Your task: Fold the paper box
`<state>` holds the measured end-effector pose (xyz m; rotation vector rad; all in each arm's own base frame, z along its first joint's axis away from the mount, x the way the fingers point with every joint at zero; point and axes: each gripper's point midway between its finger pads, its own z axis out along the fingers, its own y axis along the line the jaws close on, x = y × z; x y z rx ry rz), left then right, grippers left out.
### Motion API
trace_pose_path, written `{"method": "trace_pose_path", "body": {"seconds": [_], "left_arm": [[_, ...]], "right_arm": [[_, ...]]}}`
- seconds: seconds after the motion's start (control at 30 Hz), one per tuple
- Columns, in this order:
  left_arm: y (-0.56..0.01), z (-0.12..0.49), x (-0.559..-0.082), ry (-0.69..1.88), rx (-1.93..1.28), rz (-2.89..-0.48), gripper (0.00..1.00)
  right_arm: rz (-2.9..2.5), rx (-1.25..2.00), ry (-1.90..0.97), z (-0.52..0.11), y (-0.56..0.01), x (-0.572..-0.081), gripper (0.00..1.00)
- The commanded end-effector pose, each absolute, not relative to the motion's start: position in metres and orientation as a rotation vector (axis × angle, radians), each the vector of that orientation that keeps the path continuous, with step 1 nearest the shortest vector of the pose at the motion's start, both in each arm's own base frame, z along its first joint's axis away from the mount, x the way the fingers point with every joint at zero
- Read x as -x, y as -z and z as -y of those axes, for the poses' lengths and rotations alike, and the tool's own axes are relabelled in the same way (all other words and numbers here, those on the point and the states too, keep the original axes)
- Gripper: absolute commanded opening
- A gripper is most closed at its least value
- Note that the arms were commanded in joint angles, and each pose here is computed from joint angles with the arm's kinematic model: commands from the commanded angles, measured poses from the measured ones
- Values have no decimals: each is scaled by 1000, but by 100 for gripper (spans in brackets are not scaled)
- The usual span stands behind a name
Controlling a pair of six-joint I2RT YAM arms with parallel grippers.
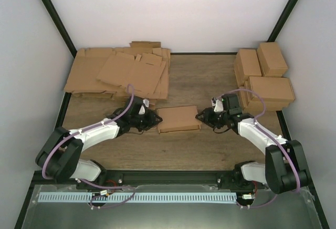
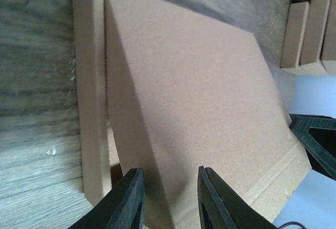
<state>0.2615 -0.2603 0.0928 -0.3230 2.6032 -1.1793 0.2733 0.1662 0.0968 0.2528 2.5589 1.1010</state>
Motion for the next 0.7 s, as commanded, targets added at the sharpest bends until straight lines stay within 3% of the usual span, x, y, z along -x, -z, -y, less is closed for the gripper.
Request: {"method": "trace_pose_path", "body": {"seconds": [0.0,0.33,0.57,0.67], "left_arm": [[-76,263,-251,1176,294,-2623,30],[-58,271,-241,1153,242,-2677,25],[-66,270,-244,1086,204,-2671,26],[-69,266,-246,1027,178,-2678,32]], "right_arm": [[-2562,-259,-1129,-166,-86,-265,30],[-2631,-265,-1098,-166,-54,-248,18],[-2654,-261,-1047,-162,-44,-244,16],[-2657,-248,-974,-156,-45,-250,21]]}}
